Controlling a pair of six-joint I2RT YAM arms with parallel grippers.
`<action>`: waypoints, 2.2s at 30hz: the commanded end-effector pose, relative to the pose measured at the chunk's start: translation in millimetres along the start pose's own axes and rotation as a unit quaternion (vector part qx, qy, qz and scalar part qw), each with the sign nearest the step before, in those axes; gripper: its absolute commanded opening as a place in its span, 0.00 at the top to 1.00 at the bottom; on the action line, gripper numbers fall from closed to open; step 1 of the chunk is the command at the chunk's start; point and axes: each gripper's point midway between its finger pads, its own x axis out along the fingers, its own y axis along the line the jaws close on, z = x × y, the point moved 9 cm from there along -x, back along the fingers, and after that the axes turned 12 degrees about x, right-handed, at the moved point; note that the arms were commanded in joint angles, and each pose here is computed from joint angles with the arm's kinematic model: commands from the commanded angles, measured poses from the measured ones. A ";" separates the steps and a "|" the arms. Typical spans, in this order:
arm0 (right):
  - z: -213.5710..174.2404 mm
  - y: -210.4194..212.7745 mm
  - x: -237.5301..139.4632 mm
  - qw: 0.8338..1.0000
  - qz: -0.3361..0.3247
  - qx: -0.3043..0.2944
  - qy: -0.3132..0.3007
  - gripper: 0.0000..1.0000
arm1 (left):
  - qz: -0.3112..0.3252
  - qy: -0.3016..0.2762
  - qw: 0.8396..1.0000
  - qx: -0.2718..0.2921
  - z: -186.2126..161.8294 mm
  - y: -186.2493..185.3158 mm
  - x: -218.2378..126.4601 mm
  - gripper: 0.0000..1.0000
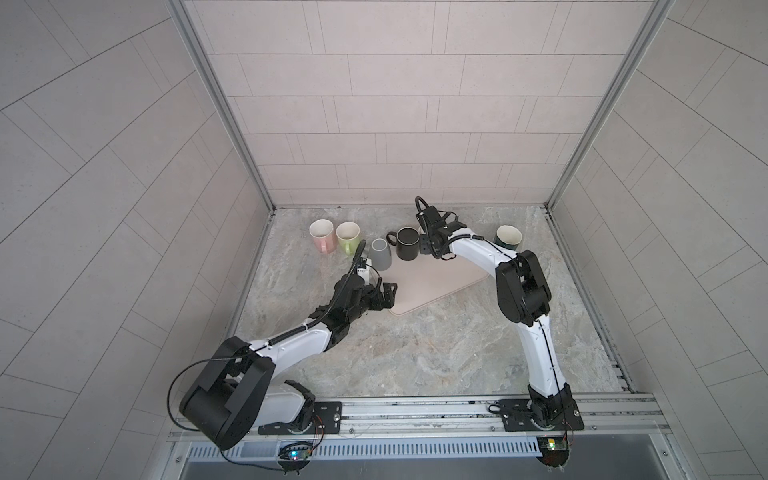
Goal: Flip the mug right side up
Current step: 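Lower the right gripper onto the white mug's base and close it, then lift the white mug with the right gripper while the left gripper grasps its handle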
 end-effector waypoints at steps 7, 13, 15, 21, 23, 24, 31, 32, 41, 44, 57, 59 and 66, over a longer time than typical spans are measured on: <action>1.4 -5.7 8.9 1.000 -0.025 0.006 0.001 0.76 | -0.009 -0.007 1.000 -0.008 1.9 -0.7 1.4 0.00; 7.9 -6.7 9.3 1.000 -0.030 0.006 0.002 0.78 | -0.006 -0.005 1.000 -0.006 1.3 -0.2 2.0 0.00; 8.4 -7.9 9.8 0.999 -0.032 0.006 0.006 0.85 | -0.006 -0.004 1.000 -0.005 1.6 0.0 2.0 0.00; 10.1 -9.3 2.7 0.999 -0.031 0.002 0.011 1.00 | -0.005 -0.002 1.000 -0.005 0.8 0.2 3.1 0.00; 11.0 -10.5 -2.2 0.999 -0.031 0.002 0.013 1.00 | -0.008 -0.003 1.000 -0.005 1.6 -0.2 3.0 0.00; 10.9 -11.8 -4.3 0.999 -0.033 0.003 0.015 1.00 | -0.008 -0.002 1.000 -0.005 1.2 -0.4 3.1 0.00; 6.2 -20.6 -28.0 0.999 0.002 0.015 0.043 1.00 | -0.012 0.006 1.000 -0.006 -1.2 -0.5 7.4 0.00; 4.2 -22.6 -32.3 0.999 0.014 0.018 0.043 1.00 | -0.012 0.008 1.000 -0.007 -1.3 -0.4 8.0 0.00; -19.6 -36.7 -78.3 0.989 0.134 0.046 0.030 1.00 | -0.014 0.018 1.000 -0.002 -4.0 0.1 12.9 0.00; -28.5 -42.5 -88.5 0.981 0.179 0.065 0.029 1.00 | -0.031 0.029 0.999 -0.003 -4.2 -2.0 18.5 0.00; -61.1 -52.0 -105.4 0.945 0.316 0.083 -0.012 1.00 | -0.133 0.074 0.988 -0.017 2.8 -18.0 38.6 0.02; -61.6 -53.8 -108.9 0.943 0.322 0.084 -0.020 1.00 | -0.156 0.077 0.984 -0.034 6.3 -22.3 45.0 0.03; -54.1 -65.7 -129.9 0.927 0.354 0.123 -0.038 1.00 | -0.214 0.045 0.968 -0.122 28.8 -34.7 58.2 0.06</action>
